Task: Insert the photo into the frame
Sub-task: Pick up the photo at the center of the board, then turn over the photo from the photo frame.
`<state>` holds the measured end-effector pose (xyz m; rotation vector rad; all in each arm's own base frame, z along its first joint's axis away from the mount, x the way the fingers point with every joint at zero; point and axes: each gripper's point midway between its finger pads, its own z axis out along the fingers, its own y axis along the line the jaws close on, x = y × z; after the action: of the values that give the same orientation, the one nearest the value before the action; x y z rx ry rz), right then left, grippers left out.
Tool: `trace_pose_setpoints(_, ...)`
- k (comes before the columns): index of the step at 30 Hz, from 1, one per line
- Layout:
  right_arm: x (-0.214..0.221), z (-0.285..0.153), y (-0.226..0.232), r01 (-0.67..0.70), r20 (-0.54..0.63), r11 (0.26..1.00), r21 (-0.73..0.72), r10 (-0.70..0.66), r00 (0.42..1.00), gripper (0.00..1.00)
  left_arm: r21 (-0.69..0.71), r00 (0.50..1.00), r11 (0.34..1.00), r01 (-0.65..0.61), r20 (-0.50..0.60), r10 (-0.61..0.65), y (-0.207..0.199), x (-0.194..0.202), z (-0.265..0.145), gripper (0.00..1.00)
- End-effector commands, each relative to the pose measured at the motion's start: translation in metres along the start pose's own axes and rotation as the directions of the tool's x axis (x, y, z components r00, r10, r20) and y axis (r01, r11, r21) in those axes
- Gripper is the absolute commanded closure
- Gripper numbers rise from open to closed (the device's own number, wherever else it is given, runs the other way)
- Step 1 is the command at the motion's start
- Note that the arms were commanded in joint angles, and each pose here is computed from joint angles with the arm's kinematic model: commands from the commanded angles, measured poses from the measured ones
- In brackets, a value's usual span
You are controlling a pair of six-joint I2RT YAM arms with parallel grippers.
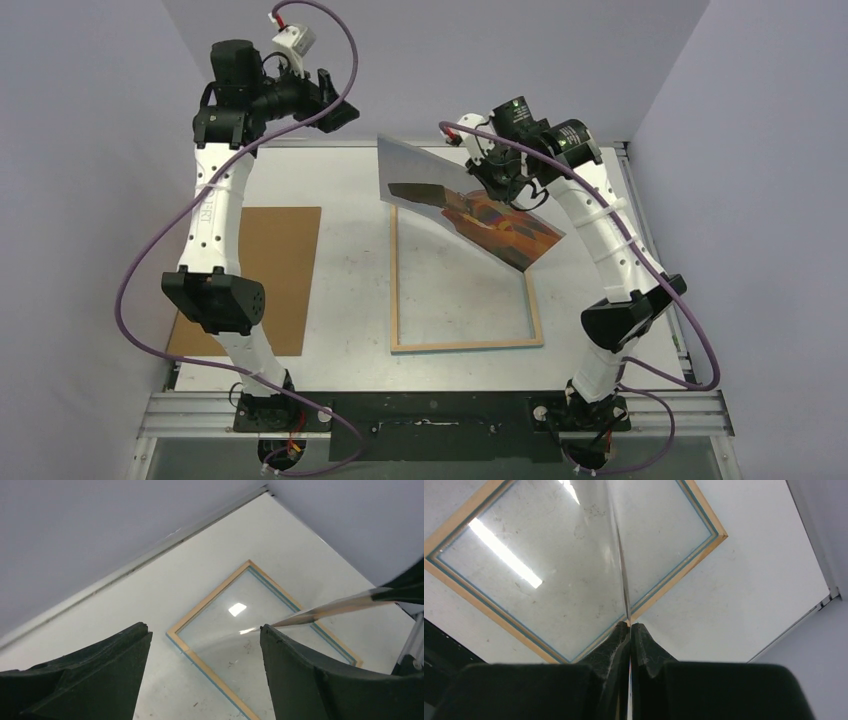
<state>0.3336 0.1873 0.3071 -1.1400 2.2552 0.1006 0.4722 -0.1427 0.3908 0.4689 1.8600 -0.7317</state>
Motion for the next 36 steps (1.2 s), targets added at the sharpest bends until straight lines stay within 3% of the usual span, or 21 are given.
trace_pose_setpoints(1,-0.022,-0.020,-0.003,0.174,0.149,0.984,0.031,-0.176,0.973,1.00,0.323,0.977,0.922,-0.213,0.073,0.201,-0.064,-0.019,-0.024,0.21)
trace_pose_setpoints(8,-0.025,-0.021,0.004,0.230,0.156,0.973,-0.018,-0.224,0.962,1.00,0.569,0.980,0.798,-0.197,0.095,0.174,-0.118,-0.010,-0.047,0.21)
trace_pose_setpoints(23,-0.015,-0.012,0.021,0.264,0.105,0.953,-0.147,-0.250,0.962,1.00,0.668,0.979,0.723,-0.173,0.037,0.200,-0.141,0.045,-0.052,0.18)
trace_pose_setpoints(32,-0.018,-0.019,0.028,0.279,0.145,0.940,-0.197,-0.253,0.957,1.00,0.694,0.958,0.673,-0.254,0.083,0.275,-0.141,0.073,-0.054,0.28)
trace_pose_setpoints(36,-0.019,-0.023,0.032,0.287,0.163,0.934,-0.214,-0.256,0.953,1.00,0.704,0.953,0.658,-0.269,0.097,0.286,-0.139,0.081,-0.052,0.43)
